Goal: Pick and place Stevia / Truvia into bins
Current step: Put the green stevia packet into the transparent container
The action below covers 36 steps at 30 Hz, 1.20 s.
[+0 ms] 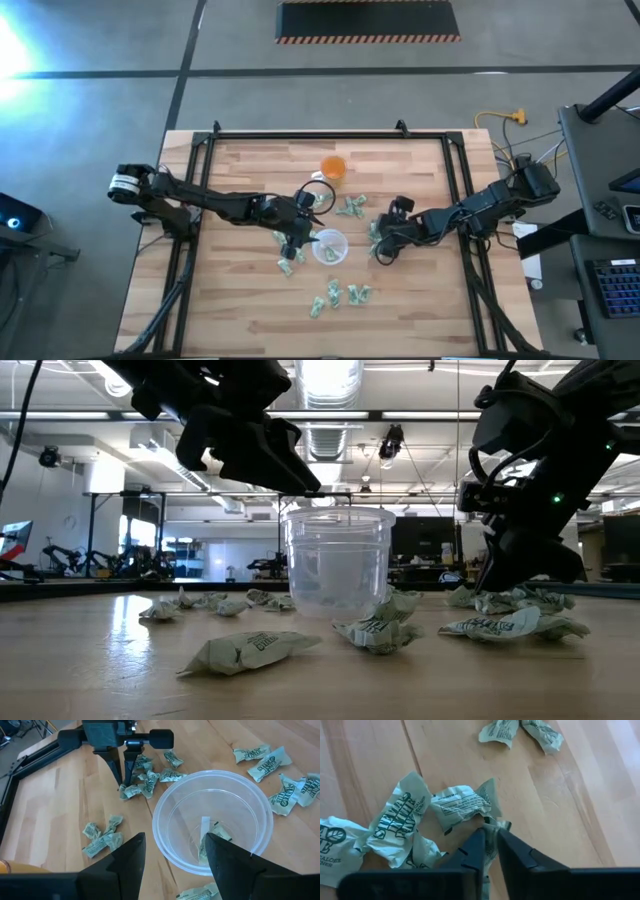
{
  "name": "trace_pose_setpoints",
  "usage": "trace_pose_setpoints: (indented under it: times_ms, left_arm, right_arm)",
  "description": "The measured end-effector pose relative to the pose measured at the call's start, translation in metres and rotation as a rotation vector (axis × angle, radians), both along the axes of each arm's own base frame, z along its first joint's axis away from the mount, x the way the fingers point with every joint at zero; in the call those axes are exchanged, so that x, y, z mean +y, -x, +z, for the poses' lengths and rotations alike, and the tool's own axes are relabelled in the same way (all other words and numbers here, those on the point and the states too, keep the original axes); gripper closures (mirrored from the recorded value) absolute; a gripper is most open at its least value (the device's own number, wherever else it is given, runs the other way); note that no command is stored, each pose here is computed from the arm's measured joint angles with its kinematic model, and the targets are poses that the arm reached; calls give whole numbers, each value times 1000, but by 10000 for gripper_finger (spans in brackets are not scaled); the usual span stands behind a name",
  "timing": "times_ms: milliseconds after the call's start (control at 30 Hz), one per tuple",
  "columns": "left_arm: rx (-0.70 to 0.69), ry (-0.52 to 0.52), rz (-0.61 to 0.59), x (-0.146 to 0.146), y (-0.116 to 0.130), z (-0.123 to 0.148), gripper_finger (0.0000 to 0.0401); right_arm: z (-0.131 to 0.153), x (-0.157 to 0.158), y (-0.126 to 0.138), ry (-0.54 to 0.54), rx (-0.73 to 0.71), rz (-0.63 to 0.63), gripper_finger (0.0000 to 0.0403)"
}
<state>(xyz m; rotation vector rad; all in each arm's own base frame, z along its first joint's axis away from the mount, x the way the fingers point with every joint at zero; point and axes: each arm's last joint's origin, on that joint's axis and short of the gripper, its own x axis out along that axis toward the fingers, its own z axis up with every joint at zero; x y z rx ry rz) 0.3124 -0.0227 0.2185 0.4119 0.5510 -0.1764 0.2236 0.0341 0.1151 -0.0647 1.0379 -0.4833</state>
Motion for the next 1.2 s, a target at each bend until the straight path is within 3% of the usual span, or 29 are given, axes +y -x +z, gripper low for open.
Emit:
trace_pose_setpoints:
  times_ms: [100, 300, 600, 767, 1067, 1200]
  left_arm:
    - [0, 0, 0, 0, 0, 0, 211]
    - [-1, -11, 18, 1, 0, 0, 212]
    - [9, -13, 27, 1, 7, 7, 212]
    - [53, 49, 72, 2, 18, 14, 212]
    - [186, 159, 156, 1, 41, 19, 211]
    - [227, 178, 153, -6, 47, 18, 212]
  right_arm:
    - [0, 0, 0, 1, 2, 3, 390]
    - [5, 1, -2, 3, -15, 15, 394]
    - [44, 2, -7, -5, -162, 62, 394]
    - [63, 3, -4, -53, -267, 85, 394]
    - [97, 19, -26, -243, -620, 513, 394]
    - [98, 21, -36, -225, -701, 556, 394]
